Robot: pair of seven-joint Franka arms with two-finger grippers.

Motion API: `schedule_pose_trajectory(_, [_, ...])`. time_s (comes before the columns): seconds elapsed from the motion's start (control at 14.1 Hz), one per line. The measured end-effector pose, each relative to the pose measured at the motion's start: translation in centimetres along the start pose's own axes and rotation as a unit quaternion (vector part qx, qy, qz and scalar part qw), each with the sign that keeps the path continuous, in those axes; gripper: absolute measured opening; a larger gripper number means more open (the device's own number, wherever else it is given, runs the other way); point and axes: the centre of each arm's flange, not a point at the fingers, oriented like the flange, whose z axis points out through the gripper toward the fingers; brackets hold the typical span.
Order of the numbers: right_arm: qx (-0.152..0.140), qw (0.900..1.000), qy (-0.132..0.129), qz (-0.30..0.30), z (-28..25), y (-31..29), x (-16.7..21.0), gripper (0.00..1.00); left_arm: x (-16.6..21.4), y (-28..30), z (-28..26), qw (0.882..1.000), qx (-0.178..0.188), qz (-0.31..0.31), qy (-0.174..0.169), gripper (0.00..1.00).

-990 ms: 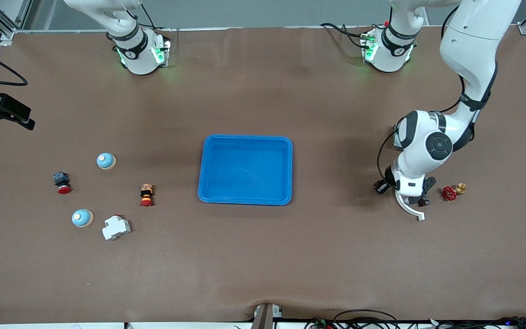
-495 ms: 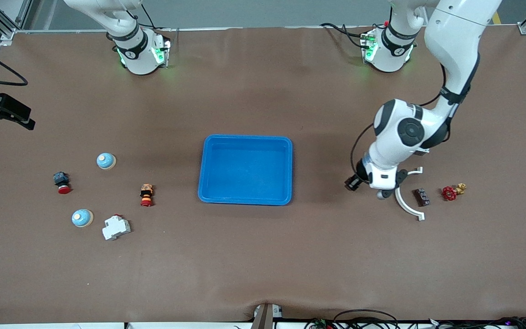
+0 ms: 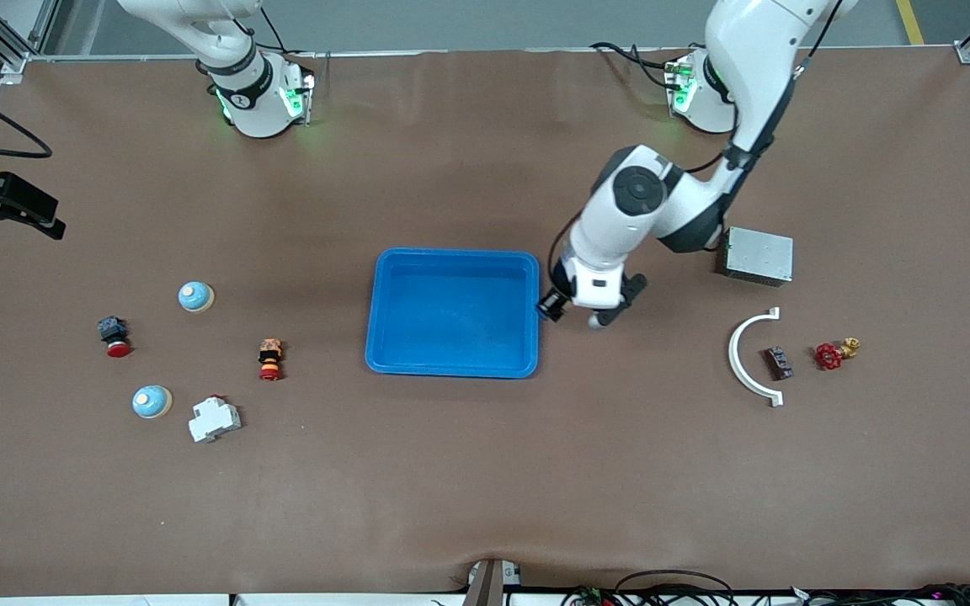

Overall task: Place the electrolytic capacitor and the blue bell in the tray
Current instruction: 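Drop the capacitor into the tray while the right gripper reaches the bell, then grasp the blue bell with the right gripper while the left gripper returns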

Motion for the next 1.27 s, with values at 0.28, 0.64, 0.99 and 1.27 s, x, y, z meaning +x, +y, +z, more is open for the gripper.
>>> schedule_pose_trajectory(0.28, [0.0,0.999,-0.017,-0.041,1.9,-4.7,0.7,1.0,-4.9,1.2,4.2,1.0,0.015,-0.011,-0.023,0.34])
schedule_pose_trajectory(0.64, [-0.004,0.995,-0.047,-0.085,5.5,-10.1,1.8,1.0,-5.4,0.6,8.1,0.999,0.037,-0.016,-0.033,0.34])
schedule_pose_trajectory(0.99, [-0.013,0.991,-0.084,-0.107,9.8,-12.8,2.7,1.0,-4.6,0.0,8.9,0.997,0.067,-0.019,-0.029,0.67])
schedule_pose_trajectory(1.27, [-0.024,0.987,-0.117,-0.107,16.6,-12.8,3.6,1.0,-0.5,1.9,3.9,0.997,0.076,-0.003,0.024,1.0])
